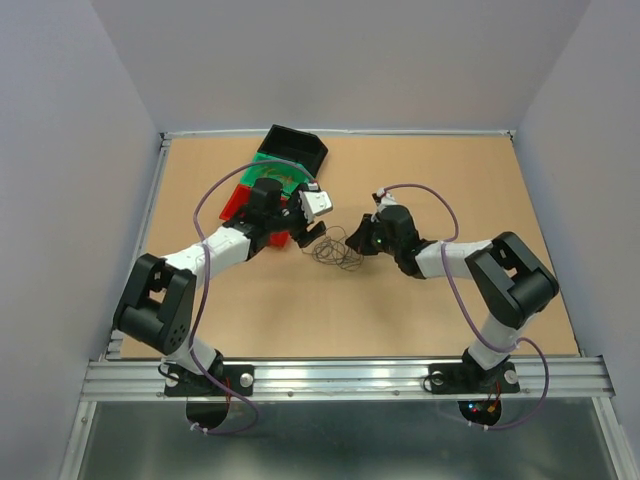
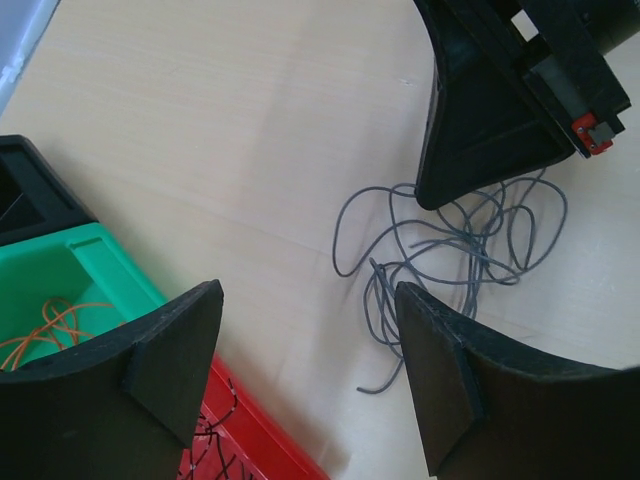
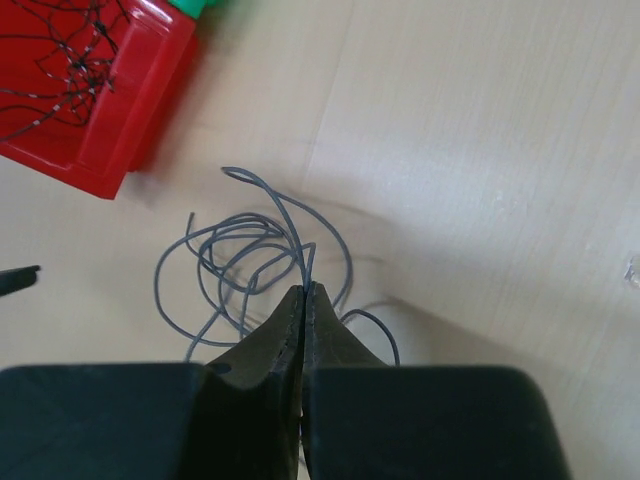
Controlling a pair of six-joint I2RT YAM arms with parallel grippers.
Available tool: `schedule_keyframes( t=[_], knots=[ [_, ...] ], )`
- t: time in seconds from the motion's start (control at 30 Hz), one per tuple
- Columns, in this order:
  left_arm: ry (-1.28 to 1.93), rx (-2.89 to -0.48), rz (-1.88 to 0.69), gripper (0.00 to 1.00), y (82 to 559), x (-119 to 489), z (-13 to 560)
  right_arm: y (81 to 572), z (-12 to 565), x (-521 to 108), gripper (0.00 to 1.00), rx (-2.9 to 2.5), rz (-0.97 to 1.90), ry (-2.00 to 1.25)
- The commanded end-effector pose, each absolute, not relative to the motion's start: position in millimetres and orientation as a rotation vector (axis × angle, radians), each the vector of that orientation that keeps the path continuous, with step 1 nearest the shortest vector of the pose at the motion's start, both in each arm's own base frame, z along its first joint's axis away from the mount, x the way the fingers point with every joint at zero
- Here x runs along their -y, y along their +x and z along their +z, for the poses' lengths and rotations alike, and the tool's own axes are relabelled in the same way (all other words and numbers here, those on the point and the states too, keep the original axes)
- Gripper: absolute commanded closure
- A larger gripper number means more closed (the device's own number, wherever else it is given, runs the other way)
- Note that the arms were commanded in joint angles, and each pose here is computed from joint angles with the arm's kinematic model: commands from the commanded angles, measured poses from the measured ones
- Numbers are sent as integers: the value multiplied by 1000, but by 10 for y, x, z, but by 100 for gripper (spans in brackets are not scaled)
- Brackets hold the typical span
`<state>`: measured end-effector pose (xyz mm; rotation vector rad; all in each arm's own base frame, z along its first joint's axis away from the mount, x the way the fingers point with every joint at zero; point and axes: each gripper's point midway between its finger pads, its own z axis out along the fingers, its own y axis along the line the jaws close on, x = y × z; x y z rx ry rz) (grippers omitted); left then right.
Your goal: Untangle the cables
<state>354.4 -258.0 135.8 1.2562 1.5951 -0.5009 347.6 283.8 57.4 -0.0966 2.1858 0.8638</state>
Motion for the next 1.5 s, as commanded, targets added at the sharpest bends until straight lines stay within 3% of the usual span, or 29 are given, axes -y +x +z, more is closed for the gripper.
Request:
schedule_keyframes(
  t=[0.0,0.27,0.63,0.67,0.77,0.8,0.87,1.1,1.47],
  knots=[
    [1316,-1536,-511,22,3548,2741,1494,3572,923,-2858,99,-2077,860,-92],
    [1414,-1626,-518,25,3480,2910,1164,3579,900,-2846,99,-2081,854,-85],
    [1447,-1750,-474,53,3601,2915,862,3590,948,-2788,99,-2063,829,-56],
    [1449,-1755,-471,57,3607,2912,848,3600,958,-2775,99,-2058,825,-48],
    [1452,-1771,-418,80,3657,2866,801,3609,957,-2731,99,-2054,804,-28],
    [1458,-1774,-400,93,3667,2844,780,3616,963,-2702,100,-2050,788,-10],
    [1462,-1777,-401,100,3655,2844,761,3661,975,-2604,99,-2035,741,51],
    [1405,-1744,-390,100,3677,2839,942,3785,1189,-2005,100,-1908,499,336],
    [1086,-1685,-415,100,3990,2456,1587,3585,1553,-983,100,-1640,300,734]
  ],
)
